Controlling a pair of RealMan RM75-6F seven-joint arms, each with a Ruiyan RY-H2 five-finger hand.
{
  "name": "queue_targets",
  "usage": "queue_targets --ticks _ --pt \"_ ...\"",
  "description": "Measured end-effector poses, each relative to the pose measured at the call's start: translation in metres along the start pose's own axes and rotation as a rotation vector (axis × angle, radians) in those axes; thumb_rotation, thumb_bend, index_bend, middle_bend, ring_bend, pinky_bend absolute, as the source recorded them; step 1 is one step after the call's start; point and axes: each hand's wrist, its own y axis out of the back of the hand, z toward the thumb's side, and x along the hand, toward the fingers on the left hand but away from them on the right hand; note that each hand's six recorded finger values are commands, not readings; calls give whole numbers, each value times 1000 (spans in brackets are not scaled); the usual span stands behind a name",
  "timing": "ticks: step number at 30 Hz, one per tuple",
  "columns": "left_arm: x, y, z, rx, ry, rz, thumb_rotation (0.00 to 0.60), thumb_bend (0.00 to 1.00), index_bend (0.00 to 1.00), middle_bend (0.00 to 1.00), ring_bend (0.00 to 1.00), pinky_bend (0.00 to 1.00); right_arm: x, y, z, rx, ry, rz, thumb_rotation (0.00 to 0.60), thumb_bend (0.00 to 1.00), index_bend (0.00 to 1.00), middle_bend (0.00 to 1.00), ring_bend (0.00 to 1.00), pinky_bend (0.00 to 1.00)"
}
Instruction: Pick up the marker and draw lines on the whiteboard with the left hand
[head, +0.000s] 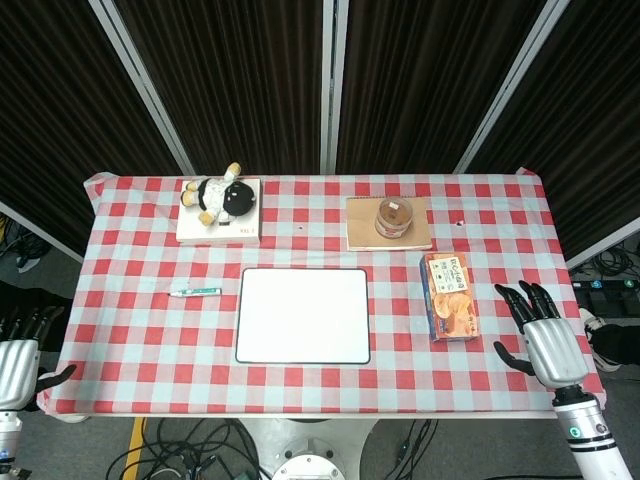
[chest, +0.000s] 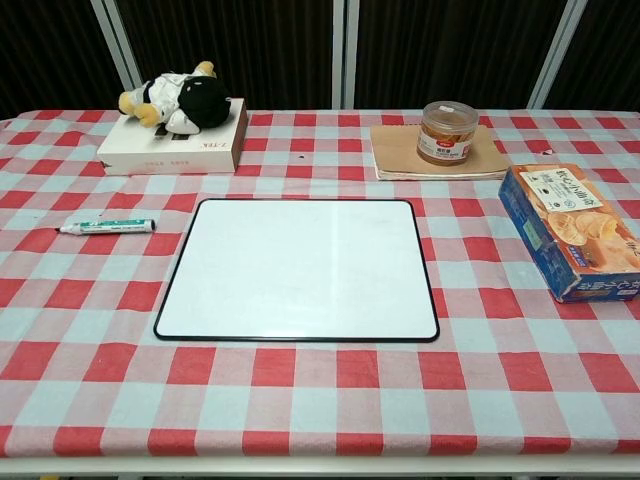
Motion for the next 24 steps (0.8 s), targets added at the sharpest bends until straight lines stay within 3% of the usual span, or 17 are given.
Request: queue_targets --ticks 12,14,16,18,20,24 --pt "10 3 2 20 -15 1 600 38 213 161 128 112 0 4 0 9 5 -6 600 200 35 144 0 0" --pt "22 6 7 37 -36 6 600 35 260 189 214 210 -2 8 -1 30 13 -8 600 200 35 144 0 0" --pt "40 10 16 40 -73 13 600 34 295 260 376 381 -5 12 0 53 24 -11 600 199 35 145 0 0" --pt "59 13 29 34 -112 19 600 34 364 353 573 655 -8 17 3 72 39 -19 600 198 35 145 0 0" --pt "80 12 46 19 -159 11 600 46 414 395 684 829 -10 21 4 80 45 -22 600 198 35 145 0 0" --pt "115 -2 77 -9 -219 -60 600 84 420 400 755 909 -11 24 2 88 39 -17 600 197 35 145 0 0"
